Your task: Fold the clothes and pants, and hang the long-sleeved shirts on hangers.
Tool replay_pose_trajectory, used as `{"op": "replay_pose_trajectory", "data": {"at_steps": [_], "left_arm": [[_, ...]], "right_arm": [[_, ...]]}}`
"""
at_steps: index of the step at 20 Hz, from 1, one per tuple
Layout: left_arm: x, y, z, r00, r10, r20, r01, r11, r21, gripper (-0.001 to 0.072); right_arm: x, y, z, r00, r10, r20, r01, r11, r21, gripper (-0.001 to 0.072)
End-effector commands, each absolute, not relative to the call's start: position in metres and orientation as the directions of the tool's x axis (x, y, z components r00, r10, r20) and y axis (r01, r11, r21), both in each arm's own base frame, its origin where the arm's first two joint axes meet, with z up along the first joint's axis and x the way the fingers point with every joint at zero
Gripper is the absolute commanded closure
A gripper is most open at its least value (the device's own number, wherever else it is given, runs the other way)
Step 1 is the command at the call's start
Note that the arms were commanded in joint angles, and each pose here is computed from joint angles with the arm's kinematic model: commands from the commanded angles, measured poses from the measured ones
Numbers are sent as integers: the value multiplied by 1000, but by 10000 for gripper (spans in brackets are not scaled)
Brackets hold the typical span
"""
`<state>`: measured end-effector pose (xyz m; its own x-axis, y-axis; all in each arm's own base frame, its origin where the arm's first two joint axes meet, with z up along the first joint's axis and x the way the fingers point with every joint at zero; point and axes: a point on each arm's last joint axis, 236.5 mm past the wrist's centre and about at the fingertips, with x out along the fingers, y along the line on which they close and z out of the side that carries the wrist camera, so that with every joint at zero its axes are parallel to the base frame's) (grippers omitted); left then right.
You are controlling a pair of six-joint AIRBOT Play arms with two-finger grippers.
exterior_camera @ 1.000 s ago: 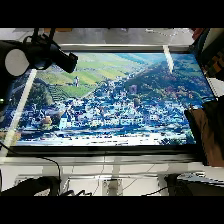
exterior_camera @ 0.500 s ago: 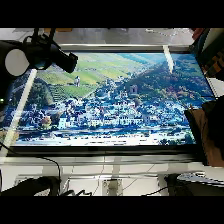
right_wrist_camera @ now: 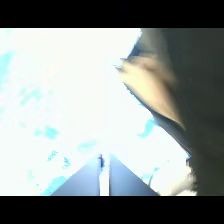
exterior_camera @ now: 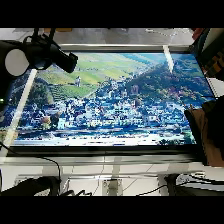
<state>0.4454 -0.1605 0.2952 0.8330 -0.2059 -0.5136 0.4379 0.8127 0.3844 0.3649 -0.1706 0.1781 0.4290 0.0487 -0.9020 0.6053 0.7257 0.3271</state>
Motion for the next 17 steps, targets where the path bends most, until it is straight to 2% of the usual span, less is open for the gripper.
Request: {"op": "replay_pose_trajectory", "data": {"at_steps": [1, 3, 6, 10, 17], "left_arm": [[445, -160, 296, 834, -206, -512, 437, 813, 385, 10], [445, -160, 296, 834, -206, -512, 437, 813, 385, 10], [445, -160, 296, 834, -206, -512, 437, 813, 385, 10], [445, -160, 296, 834, -206, -512, 437, 813, 385, 10], [445, -160, 296, 834, -206, -512, 437, 813, 385, 10]], "right_arm": [[429, -96, 191, 536, 68, -842, 339, 896, 288, 691], [449, -43, 190, 549, 126, -826, 137, 961, 238, 691], [465, 17, 180, 539, 155, -828, -79, 988, 133, 691], [476, 12, 170, 548, -2, -836, -88, 994, -60, 692], [473, 20, 168, 532, 34, -846, -102, 994, -24, 691]]}}
